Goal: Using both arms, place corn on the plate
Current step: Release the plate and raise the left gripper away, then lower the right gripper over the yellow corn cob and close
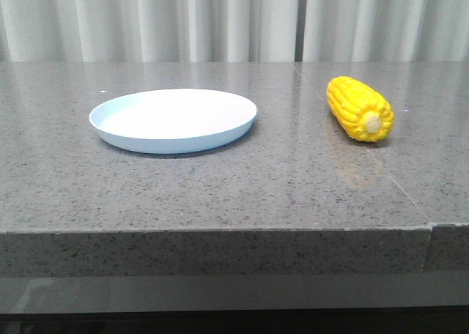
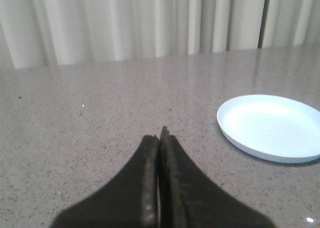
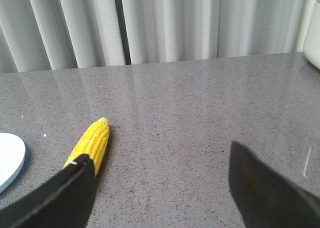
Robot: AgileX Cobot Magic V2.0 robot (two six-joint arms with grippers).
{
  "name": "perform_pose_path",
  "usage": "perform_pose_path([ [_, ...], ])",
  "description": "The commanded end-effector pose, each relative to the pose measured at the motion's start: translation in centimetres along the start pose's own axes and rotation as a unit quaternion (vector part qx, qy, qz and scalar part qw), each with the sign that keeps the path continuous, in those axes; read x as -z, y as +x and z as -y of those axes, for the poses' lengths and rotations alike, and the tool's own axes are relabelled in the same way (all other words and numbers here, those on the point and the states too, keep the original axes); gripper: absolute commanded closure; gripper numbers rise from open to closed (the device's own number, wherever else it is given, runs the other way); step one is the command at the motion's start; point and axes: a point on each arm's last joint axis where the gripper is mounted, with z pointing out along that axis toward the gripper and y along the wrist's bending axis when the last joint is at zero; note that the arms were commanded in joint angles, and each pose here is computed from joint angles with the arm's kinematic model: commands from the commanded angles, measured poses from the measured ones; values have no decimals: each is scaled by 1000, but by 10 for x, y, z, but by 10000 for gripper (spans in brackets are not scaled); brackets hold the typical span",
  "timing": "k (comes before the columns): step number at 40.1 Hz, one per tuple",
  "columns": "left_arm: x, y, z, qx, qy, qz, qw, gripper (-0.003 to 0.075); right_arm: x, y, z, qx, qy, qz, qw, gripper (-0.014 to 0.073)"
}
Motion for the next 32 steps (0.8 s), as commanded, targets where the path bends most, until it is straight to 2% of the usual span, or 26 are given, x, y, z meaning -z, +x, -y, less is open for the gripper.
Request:
perform_pose_path([
  [1, 12, -10, 0, 5, 3, 72, 997, 741, 1, -17, -2, -3, -4, 50, 999, 16],
  [21, 15, -10, 0, 5, 3, 79, 997, 741, -1, -21, -2, -4, -5, 68, 998, 16],
  [26, 15, -10, 0, 5, 3, 79, 997, 741, -22, -18, -2, -13, -3, 27, 1000, 16],
  [32, 15, -10, 0, 5, 3, 79, 997, 741, -63, -19, -4, -57, -7, -52, 997, 13],
])
